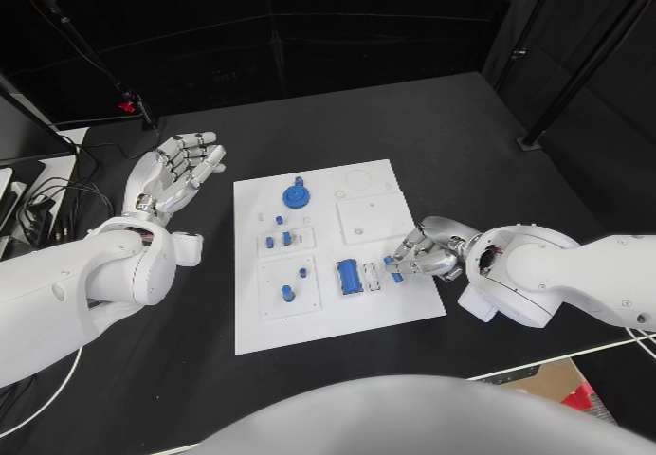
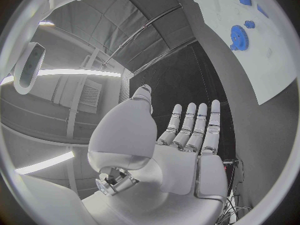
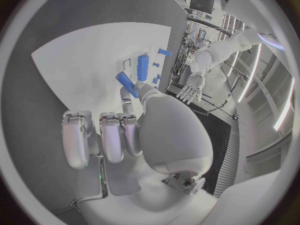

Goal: Assemble the parts on the task board

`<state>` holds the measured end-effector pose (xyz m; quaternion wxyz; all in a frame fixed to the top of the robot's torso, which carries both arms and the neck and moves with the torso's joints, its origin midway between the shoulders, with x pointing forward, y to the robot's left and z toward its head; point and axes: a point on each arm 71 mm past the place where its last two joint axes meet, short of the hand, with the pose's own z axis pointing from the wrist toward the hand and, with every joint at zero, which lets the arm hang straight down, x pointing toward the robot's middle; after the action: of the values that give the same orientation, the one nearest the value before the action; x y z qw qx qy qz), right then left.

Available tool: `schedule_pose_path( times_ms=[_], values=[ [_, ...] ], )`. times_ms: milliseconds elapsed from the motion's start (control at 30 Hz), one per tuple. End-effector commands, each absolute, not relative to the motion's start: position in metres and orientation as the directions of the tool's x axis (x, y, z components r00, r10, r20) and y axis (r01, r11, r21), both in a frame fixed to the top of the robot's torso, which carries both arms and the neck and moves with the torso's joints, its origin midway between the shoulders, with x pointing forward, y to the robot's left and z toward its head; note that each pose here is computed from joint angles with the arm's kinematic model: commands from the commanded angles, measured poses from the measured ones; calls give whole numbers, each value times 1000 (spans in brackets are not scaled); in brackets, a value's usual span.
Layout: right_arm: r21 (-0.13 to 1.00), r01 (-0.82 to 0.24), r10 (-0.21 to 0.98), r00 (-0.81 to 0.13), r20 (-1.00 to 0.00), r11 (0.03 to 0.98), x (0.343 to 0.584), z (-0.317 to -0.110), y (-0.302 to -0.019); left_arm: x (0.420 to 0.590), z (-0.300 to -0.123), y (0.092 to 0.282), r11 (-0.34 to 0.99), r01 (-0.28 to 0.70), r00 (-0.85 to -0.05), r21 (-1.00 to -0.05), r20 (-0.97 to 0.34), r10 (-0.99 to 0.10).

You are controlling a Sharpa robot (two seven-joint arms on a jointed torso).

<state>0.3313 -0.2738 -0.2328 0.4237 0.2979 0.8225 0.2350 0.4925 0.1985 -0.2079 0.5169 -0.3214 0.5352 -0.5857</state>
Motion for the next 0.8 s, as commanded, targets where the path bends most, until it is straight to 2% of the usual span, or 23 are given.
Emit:
schedule_pose_path(
  times_ms=[33,233,600,800],
  values=[
    [669,346,738,-476,-479,658,329,-235,-269,491,-202,196,76,336,-267,-939,-173,-948],
    [652,364,731,-496,-469,665,332,-239,-265,491,-202,195,76,335,-268,-939,-172,-948],
    [571,317,645,-496,-581,757,339,-241,-260,491,-202,194,75,335,-271,-939,-172,-947],
    [555,300,623,-496,-604,776,343,-242,-255,491,-202,194,75,335,-271,-939,-172,-947]
  ],
)
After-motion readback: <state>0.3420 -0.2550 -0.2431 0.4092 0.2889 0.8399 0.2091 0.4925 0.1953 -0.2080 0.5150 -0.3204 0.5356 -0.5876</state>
